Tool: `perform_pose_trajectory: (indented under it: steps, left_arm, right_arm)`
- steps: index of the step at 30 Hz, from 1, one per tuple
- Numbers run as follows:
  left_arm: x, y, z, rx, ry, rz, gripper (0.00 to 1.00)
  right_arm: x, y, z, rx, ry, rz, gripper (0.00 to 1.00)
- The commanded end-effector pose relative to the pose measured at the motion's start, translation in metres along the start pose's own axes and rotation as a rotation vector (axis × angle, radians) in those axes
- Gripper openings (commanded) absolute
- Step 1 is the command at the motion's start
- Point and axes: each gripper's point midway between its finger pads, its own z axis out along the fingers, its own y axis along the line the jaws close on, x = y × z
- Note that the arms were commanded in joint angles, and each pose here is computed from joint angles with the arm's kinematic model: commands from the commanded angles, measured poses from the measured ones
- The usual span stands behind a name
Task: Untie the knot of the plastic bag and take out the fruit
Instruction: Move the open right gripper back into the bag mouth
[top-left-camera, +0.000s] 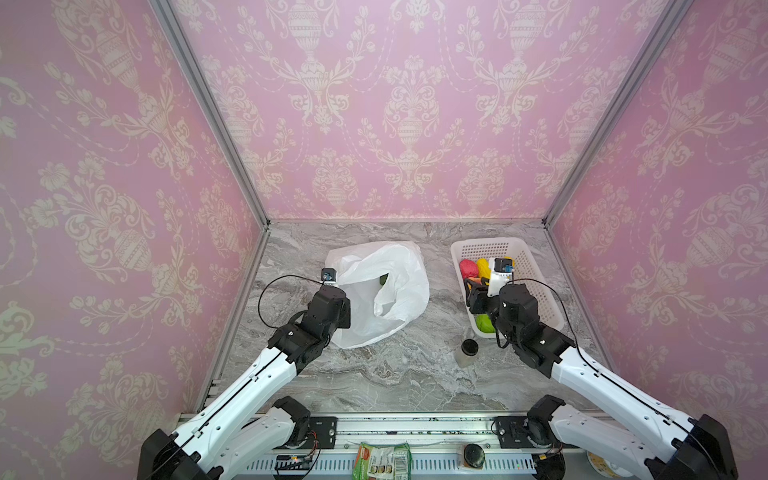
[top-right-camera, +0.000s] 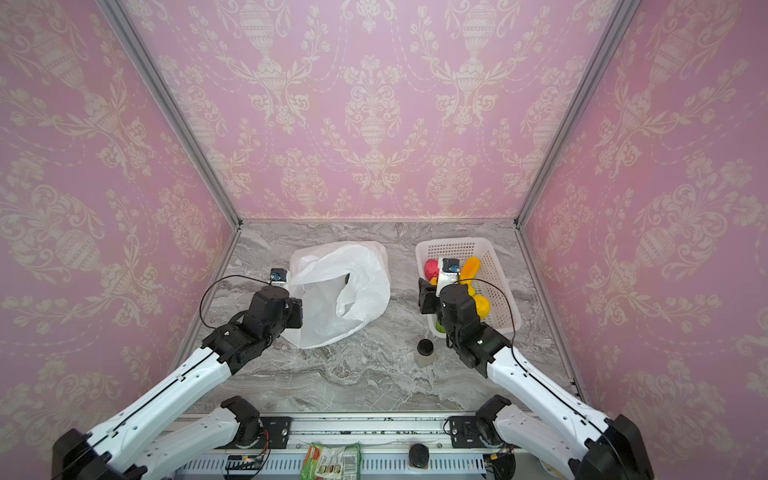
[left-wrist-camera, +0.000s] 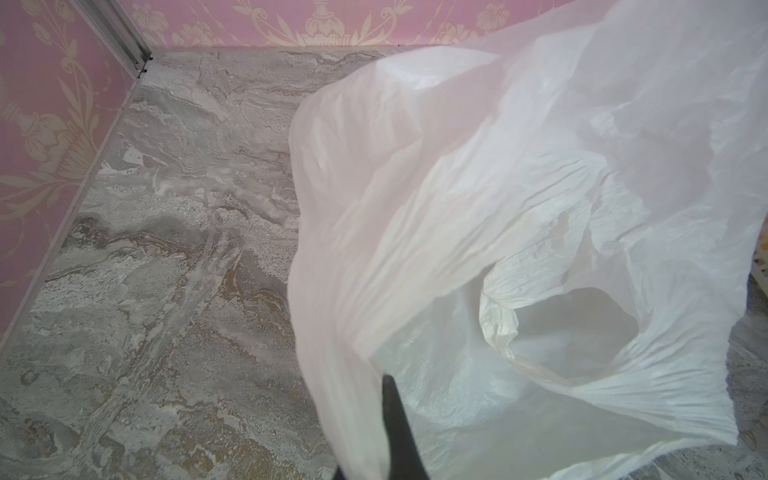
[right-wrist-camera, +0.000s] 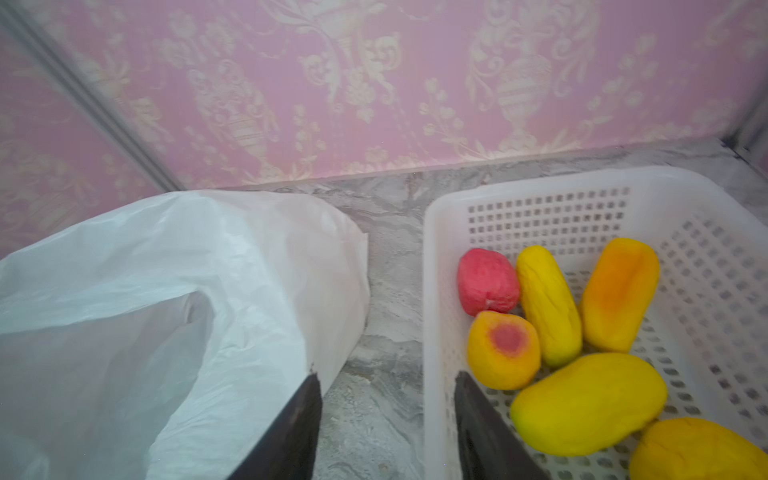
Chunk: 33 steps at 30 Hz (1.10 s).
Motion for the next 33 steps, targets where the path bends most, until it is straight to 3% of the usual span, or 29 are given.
perform_pose_trajectory:
  steps: [1,4,8,14,24,29,33]
  left_arm:
    - [0.002,-0.003,0.001,0.020,0.013,-0.005,0.00]
    - [0.002,-0.003,0.001,0.021,0.013,-0.006,0.00]
    - [0.002,-0.003,0.001,0.021,0.014,-0.005,0.00]
    - [0.001,-0.003,0.000,0.024,0.011,-0.005,0.00]
    - [0.000,-0.007,-0.001,0.044,0.011,-0.010,0.00]
    - [-0.001,-0.015,-0.004,0.095,0.017,-0.009,0.00]
    - [-0.013,-0.040,-0.021,0.169,-0.024,0.060,0.00]
  right_arm:
    - [-0.008,0.061,-0.010,-0.190,-0.053,-0.165,0.47]
    - [0.009,0.125,-0.015,-0.359,-0.037,-0.294,0.46]
    - [0.040,0.192,-0.013,-0.485,0.010,-0.442,0.46]
    - [0.073,0.232,0.012,-0.560,0.058,-0.389,0.44]
    - [0.124,0.236,0.078,-0.445,0.151,-0.282,0.40]
    - [0.141,0.207,0.113,-0.334,0.223,-0.179,0.37]
    - [0.141,0.176,0.132,-0.191,0.248,-0.158,0.38]
